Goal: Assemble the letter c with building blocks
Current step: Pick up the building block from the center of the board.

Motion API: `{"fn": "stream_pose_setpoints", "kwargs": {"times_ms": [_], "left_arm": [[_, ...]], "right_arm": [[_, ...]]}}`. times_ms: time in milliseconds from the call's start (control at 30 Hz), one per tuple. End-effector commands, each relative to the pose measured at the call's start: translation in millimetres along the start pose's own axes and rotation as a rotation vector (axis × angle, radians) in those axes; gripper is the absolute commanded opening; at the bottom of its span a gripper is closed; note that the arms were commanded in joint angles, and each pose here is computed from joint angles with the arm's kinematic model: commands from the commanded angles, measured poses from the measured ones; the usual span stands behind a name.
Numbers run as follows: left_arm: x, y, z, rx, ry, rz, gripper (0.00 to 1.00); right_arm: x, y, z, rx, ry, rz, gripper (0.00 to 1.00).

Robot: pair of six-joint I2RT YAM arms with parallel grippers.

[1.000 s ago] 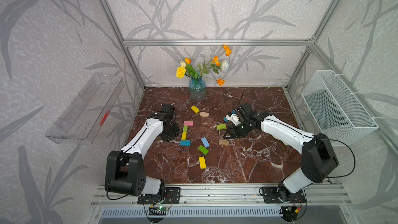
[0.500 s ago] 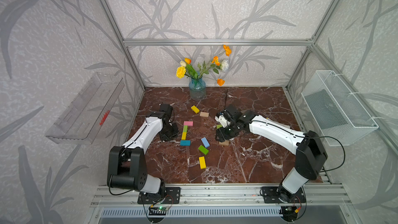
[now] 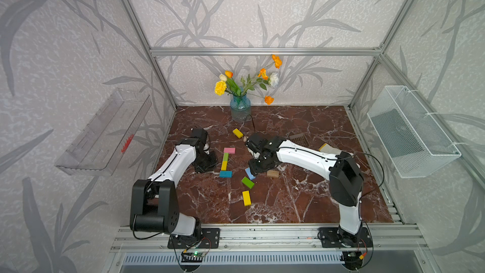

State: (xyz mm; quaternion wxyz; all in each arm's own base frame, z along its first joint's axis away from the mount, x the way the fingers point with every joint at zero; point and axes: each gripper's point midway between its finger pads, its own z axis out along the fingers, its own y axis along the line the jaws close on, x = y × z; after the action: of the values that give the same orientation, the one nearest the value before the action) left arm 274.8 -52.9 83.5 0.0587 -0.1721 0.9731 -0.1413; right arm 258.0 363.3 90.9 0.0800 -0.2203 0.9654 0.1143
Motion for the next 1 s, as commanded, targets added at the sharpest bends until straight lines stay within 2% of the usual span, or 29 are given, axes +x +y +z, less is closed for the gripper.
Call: {"fn": "stream_pose_setpoints", "kwargs": {"times_ms": [0,467,833,967], "left_arm": [[3,-7,-1,0.067,-0.008,0.039,0.22],[-2,-11,-13,0.093,-0.077,0.038,0.22],[-3,-7,-13,0.077,-0.082,0.02,0.22],[-4,-7,-16,0.071,-0.096,0.026,0.23]], "right_arm": [[4,-4,7,0.084,0.038,0.009,0.58],[-3,10,43,0.116,0.079,0.024,0.5],[-7,11,59,0.116,0.093,0.018,0.5],[-7,9,62,0.125,0.095,0.023,0.47]]}}
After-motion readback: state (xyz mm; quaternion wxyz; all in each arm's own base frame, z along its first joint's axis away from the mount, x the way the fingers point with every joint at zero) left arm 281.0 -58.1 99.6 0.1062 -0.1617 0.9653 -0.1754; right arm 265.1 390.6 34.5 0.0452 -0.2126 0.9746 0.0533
